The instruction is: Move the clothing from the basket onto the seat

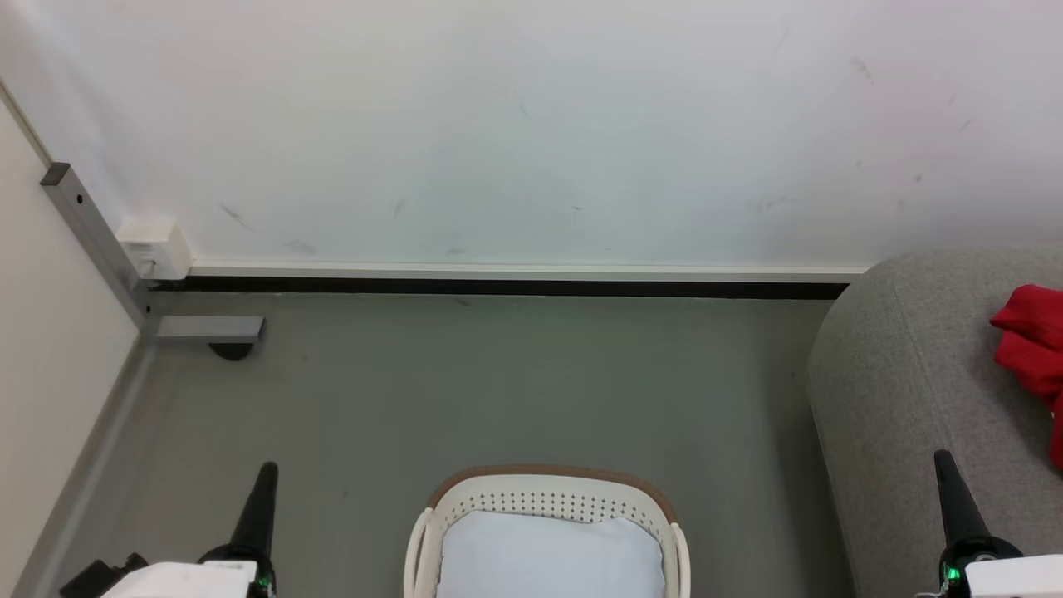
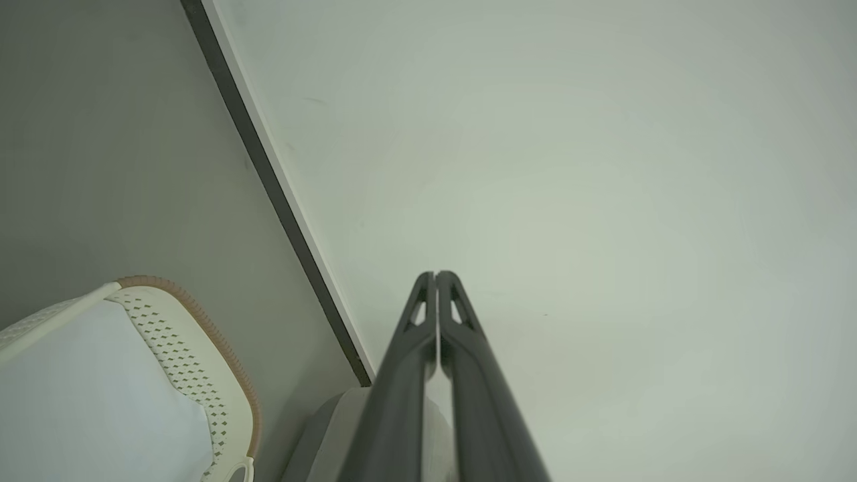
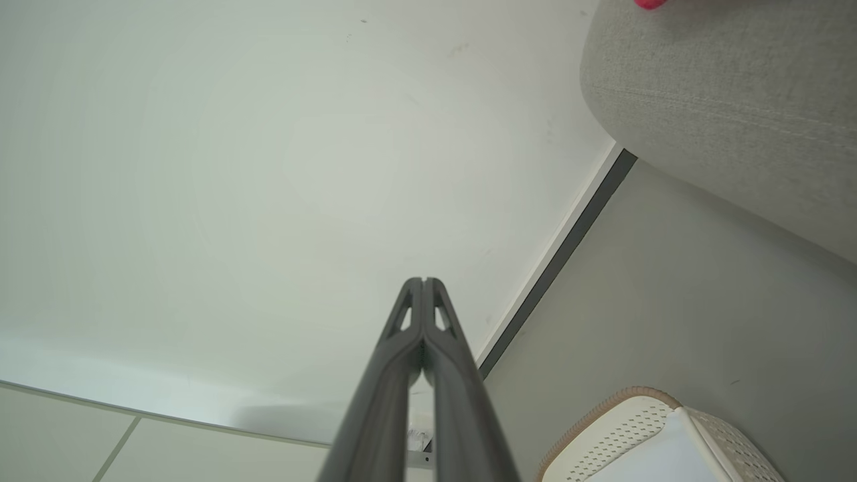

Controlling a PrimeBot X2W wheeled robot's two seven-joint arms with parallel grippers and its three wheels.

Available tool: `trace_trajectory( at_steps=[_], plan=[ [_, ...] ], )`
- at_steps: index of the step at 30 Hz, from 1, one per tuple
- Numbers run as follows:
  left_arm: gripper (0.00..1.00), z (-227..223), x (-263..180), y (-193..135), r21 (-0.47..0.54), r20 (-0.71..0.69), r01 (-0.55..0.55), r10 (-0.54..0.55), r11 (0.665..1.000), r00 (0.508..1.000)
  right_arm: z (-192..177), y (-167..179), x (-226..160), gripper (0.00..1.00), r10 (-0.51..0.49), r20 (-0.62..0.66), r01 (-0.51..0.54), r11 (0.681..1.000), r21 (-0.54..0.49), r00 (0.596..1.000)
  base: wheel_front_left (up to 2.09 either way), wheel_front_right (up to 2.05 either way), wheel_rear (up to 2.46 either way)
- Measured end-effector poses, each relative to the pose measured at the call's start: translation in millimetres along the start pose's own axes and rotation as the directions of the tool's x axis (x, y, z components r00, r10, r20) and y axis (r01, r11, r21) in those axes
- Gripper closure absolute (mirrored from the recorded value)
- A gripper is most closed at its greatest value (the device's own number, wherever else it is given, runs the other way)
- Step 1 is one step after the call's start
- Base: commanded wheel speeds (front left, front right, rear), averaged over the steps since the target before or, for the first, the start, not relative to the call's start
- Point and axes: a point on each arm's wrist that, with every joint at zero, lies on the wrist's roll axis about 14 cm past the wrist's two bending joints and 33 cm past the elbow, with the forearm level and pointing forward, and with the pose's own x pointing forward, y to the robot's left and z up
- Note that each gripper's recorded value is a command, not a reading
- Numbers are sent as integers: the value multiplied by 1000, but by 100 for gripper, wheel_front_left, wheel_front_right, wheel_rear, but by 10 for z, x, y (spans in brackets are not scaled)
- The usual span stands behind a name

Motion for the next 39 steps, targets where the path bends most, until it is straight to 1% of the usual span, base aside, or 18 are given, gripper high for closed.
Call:
trace_trajectory(
  at_steps=[14, 29, 36, 39],
  plan=[
    [100, 36, 18, -30, -99, 5, 21, -20, 995, 1000, 17, 7, 37, 100, 4, -1, -3, 994, 108, 1000, 0, 0, 0],
    [100, 62, 31, -64, -205, 11, 47, -46, 978, 999, 26, 33, 88, 100, 15, -6, -13, 979, 201, 1000, 0, 0, 0],
    [100, 85, 37, -77, -241, 19, 58, -55, 969, 998, 33, 24, 96, 100, 15, -6, -13, 969, 248, 1000, 0, 0, 0],
    [100, 87, 38, -82, -243, 20, 61, -58, 968, 998, 36, 23, 97, 100, 15, -5, -13, 968, 250, 1000, 0, 0, 0]
  ],
)
